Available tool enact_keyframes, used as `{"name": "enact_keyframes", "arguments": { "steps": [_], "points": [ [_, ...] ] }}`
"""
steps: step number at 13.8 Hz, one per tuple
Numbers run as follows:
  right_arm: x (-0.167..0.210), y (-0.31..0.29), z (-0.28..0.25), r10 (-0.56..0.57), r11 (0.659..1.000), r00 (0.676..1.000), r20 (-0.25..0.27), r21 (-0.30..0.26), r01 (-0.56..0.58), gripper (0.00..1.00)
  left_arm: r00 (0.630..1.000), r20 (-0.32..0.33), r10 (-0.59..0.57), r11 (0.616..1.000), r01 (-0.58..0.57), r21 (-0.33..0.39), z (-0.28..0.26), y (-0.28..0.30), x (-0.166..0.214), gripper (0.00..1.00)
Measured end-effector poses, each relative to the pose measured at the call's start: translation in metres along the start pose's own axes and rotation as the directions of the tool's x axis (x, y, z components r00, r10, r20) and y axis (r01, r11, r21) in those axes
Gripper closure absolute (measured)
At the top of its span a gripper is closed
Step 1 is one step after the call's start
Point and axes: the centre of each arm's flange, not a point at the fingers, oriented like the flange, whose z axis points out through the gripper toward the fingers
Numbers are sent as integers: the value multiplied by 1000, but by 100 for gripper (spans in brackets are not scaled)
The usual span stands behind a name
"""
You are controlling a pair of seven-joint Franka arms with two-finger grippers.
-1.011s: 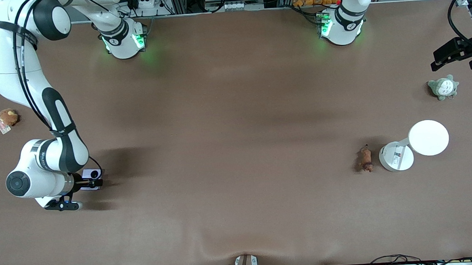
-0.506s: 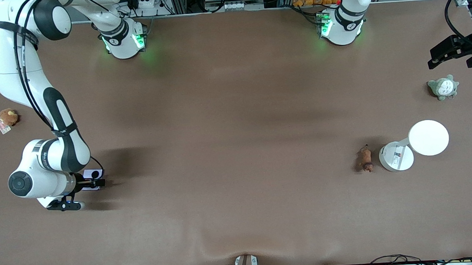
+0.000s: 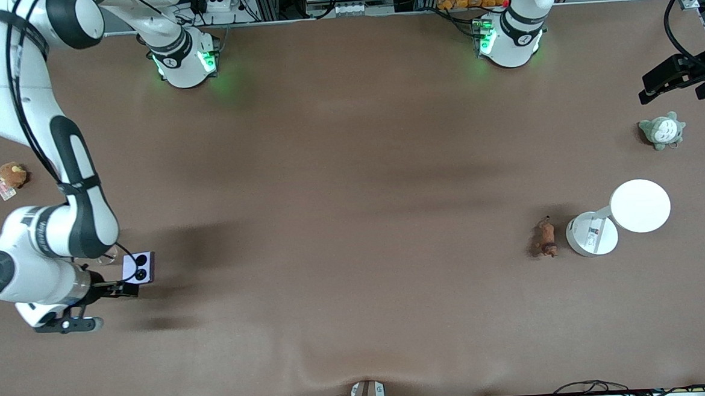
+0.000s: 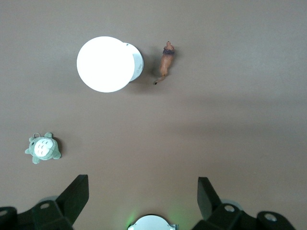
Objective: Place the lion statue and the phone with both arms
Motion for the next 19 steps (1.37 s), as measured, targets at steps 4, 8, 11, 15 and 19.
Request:
{"name": "enact_keyframes", "arguments": {
  "steps": [4, 8, 11, 15, 19],
  "points": [
    [-18, -6, -120, -7, 1000, 1000, 2, -3, 7, 0, 1000, 5, 3, 1000, -3, 0, 3, 1, 1, 0],
    [-61, -17, -227, -15, 1000, 1000, -19, 2, 15, 0, 1000, 8, 5, 1000, -5, 1, 4, 1, 2, 0],
    [-105, -22, -286, -12, 1000, 1000, 12, 26, 12, 0, 1000, 7, 10, 1000, -10, 2, 4, 1, 2, 0],
    [-161, -23, -352, 0, 998, 999, 34, 64, -3, 0, 1000, 7, 16, 1000, -16, 7, 3, 1, 2, 0],
    [-180, -4, -362, 42, 996, 997, 65, 81, -47, 0, 1000, 7, 15, 1000, -15, 7, 4, 1, 3, 0]
  ]
}}
